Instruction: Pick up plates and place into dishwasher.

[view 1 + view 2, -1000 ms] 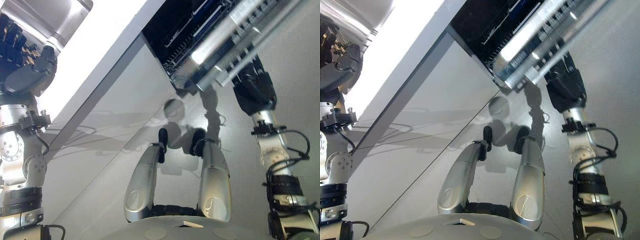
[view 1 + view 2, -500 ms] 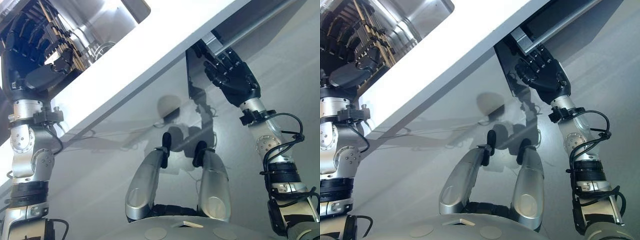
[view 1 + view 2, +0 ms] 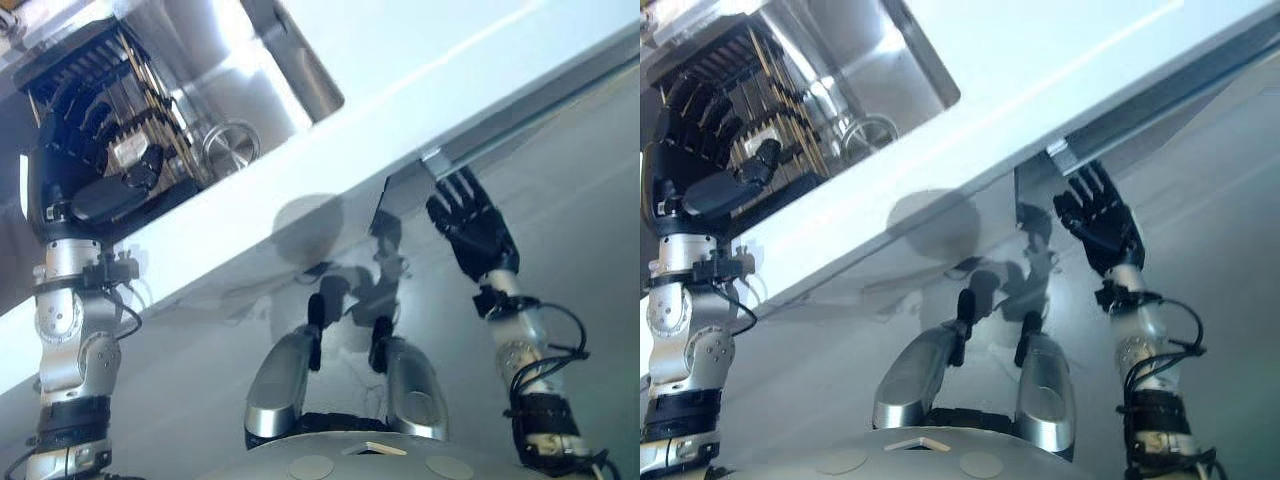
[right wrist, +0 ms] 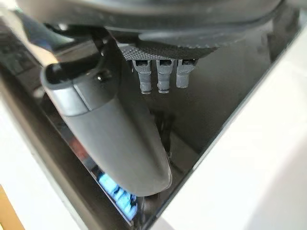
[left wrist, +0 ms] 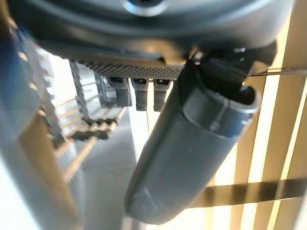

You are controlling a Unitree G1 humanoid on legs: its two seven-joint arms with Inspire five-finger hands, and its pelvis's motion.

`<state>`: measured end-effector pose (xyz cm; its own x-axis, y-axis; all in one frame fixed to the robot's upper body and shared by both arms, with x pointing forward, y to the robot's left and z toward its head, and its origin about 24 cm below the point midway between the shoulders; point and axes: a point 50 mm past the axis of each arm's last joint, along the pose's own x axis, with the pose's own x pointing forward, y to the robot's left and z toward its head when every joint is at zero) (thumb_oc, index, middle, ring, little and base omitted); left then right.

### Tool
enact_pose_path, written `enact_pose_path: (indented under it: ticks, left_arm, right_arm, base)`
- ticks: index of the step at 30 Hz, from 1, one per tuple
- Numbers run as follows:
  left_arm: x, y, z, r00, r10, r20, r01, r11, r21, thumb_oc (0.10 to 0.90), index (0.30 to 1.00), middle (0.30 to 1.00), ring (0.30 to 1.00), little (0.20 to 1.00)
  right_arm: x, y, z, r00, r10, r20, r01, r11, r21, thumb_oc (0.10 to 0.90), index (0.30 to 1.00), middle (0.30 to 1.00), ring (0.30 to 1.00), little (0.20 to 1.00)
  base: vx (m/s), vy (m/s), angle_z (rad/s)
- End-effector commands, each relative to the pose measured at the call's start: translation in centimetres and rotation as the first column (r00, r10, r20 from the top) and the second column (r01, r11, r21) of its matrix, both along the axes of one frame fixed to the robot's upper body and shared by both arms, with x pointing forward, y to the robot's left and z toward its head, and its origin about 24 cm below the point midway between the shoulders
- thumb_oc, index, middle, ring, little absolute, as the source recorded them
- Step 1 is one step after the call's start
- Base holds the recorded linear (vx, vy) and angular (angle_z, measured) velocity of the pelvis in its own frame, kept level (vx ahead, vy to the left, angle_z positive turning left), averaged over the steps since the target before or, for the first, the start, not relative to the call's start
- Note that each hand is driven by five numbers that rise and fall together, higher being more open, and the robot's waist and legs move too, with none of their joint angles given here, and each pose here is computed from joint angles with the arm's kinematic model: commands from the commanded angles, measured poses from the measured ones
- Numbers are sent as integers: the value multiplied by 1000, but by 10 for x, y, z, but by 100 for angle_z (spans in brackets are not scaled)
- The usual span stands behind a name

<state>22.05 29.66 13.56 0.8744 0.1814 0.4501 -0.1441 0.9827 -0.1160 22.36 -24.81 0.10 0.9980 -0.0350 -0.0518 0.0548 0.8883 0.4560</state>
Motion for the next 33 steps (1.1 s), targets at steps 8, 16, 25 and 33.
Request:
enact_pose_path:
  ticks: [8, 16, 25, 33]
  left_arm:
    - [-4, 2, 23, 990, -26, 136, 15, 996, 84, 800, 900, 900, 900, 900]
    - [20, -13, 22, 992, -87, 88, 84, 995, 46, 800, 900, 900, 900, 900]
    - [33, -22, 19, 989, -139, 48, 140, 990, -20, 800, 900, 900, 900, 900]
    - [35, -25, 5, 988, -152, -23, 151, 988, -38, 800, 900, 900, 900, 900]
  right_arm:
    - [-47, -29, -63, 923, -217, -318, 128, 952, -277, 800, 900, 900, 900, 900]
    - [-82, -36, -104, 778, -262, -571, 68, 939, -337, 800, 900, 900, 900, 900]
    - [-126, -40, -133, 593, -260, -762, -73, 925, -372, 800, 900, 900, 900, 900]
    - [-124, -37, -135, 579, -224, -784, -158, 912, -377, 800, 900, 900, 900, 900]
  base:
    - [7, 29, -15]
    - [-26, 9, -11]
    - [-11, -4, 0]
    - [-1, -1, 0]
